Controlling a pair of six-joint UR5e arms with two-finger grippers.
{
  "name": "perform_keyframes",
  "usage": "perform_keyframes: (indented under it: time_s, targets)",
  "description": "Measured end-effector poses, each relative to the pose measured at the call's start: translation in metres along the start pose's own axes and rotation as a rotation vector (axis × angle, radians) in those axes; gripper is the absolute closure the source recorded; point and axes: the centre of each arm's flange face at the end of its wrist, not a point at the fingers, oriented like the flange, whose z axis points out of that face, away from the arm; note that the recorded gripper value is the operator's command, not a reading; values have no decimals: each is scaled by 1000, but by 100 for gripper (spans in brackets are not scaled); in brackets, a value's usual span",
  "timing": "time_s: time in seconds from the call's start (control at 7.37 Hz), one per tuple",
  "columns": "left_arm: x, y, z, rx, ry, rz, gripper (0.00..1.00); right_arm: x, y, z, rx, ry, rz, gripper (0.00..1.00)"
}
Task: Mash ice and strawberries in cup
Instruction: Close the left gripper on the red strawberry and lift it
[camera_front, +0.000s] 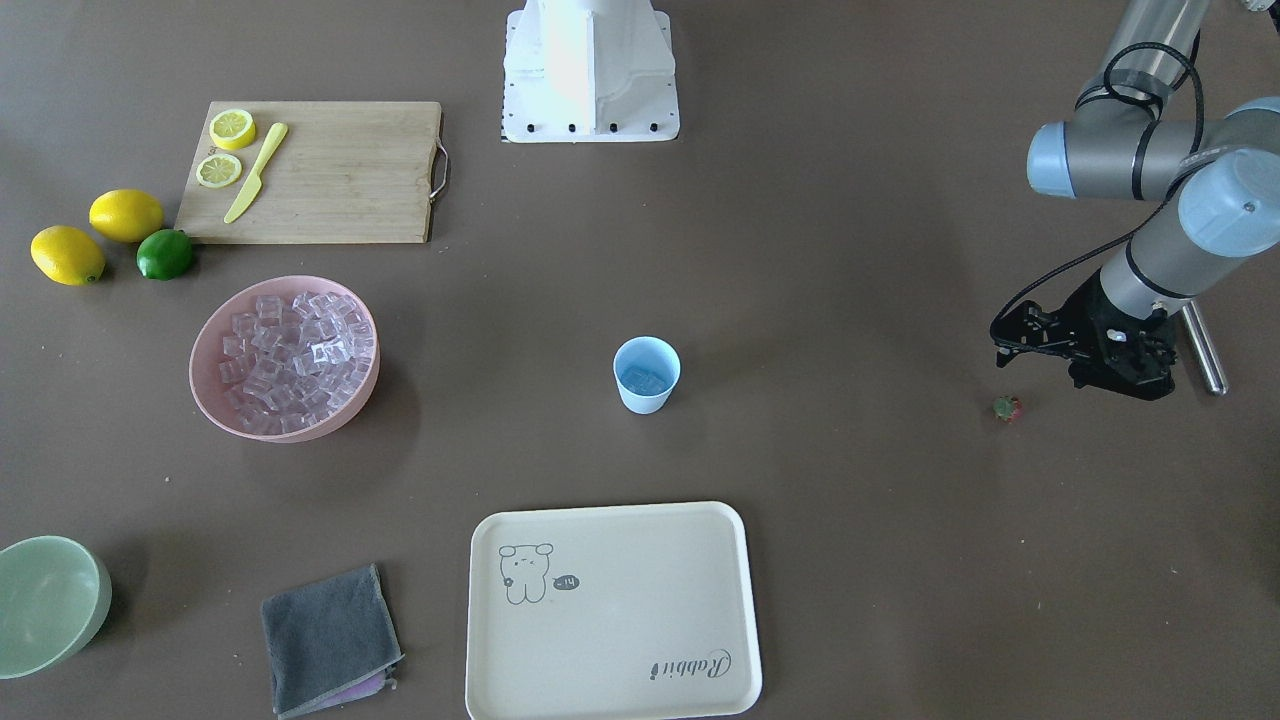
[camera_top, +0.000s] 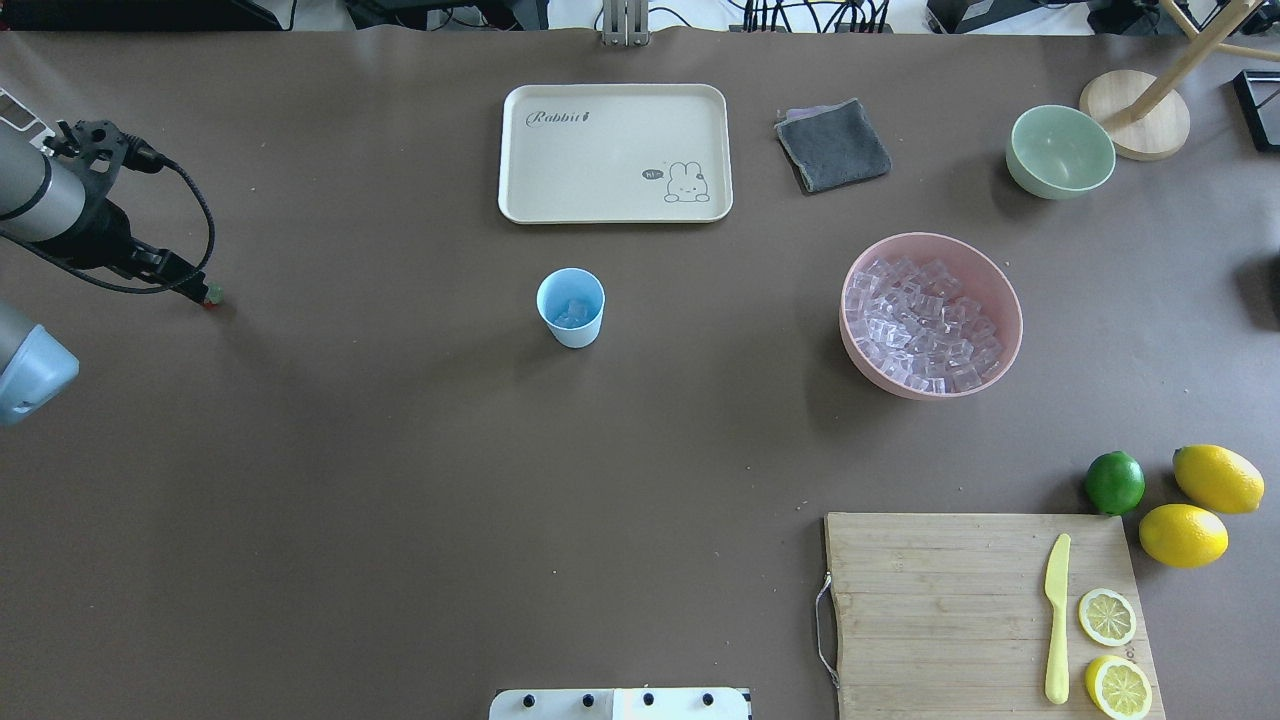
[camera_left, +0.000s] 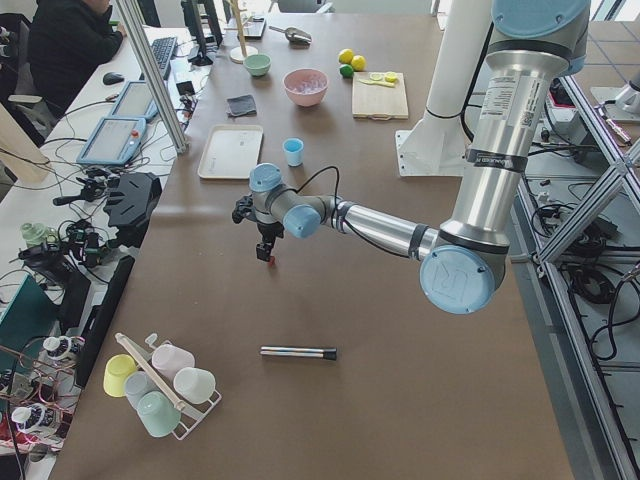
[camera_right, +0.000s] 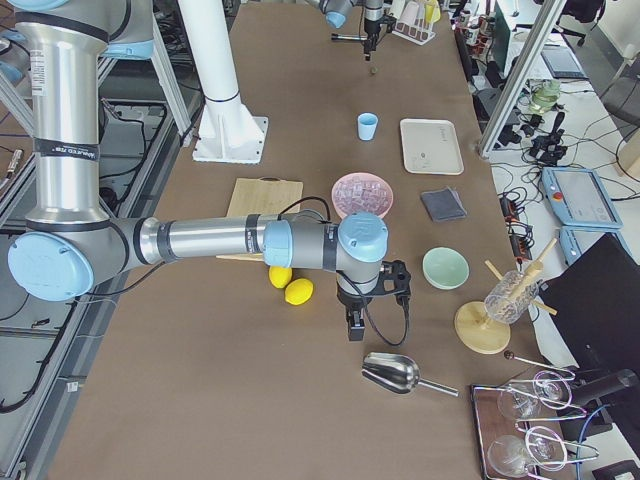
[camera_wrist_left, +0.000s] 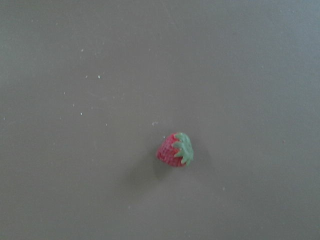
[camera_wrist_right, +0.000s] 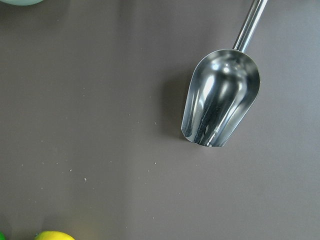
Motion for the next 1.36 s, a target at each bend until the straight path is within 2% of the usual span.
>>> perform_keyframes:
  time_s: [0.41,0.54,0.68,0.81,0.95,1.36]
  targets:
    - [-4,-11,37,4,-23,-7,3,3,5,1,-2,0,7,0]
    - [-6,-9,49,8,-19,2,18,2,4,0,0,0,6,0]
    - [-8,-7,55,12,-15,7,47,3,4,0,0,1,6,0]
    - [-9,-6,56,16,-13,10,60,4,5,-1,1,0,9,0]
    - [-8,-5,56,18,-11,13,66,5,6,-1,3,0,12,0]
    - [-2,-8,50,34,-6,17,68,7,9,-3,6,-1,18,0]
